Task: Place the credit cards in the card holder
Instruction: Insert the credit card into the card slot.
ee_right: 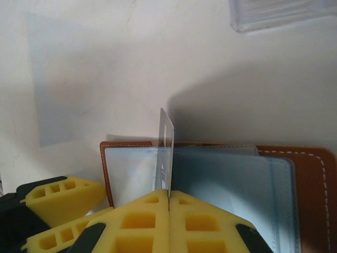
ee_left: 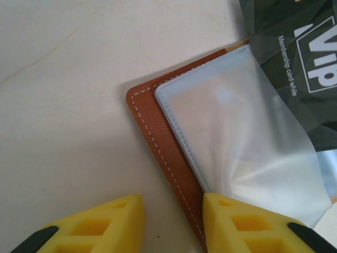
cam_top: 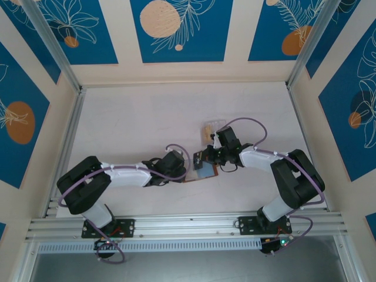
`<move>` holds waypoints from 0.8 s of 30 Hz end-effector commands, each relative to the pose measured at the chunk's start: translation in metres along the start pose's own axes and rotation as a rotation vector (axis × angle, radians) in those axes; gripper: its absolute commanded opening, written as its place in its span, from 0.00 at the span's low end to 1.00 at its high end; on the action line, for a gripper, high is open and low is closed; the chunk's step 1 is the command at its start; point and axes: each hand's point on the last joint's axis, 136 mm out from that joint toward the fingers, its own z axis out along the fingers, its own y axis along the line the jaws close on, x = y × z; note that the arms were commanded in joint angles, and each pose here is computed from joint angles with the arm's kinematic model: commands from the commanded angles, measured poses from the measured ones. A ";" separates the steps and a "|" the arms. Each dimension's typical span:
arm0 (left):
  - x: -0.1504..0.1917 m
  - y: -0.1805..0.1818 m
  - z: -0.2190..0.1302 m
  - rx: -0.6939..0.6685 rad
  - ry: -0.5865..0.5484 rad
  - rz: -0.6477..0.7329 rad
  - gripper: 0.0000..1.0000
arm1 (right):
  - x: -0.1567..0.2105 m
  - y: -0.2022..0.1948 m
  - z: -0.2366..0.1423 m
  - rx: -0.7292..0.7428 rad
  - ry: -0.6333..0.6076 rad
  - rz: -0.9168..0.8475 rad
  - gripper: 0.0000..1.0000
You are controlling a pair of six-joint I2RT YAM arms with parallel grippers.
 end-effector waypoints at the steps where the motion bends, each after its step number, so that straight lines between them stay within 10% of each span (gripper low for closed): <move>1: 0.030 0.013 0.011 -0.056 0.094 0.023 0.35 | 0.014 -0.007 0.000 -0.008 0.027 0.041 0.00; 24: 0.037 0.016 0.017 -0.072 0.120 0.024 0.34 | 0.051 -0.033 0.002 0.065 0.112 0.029 0.00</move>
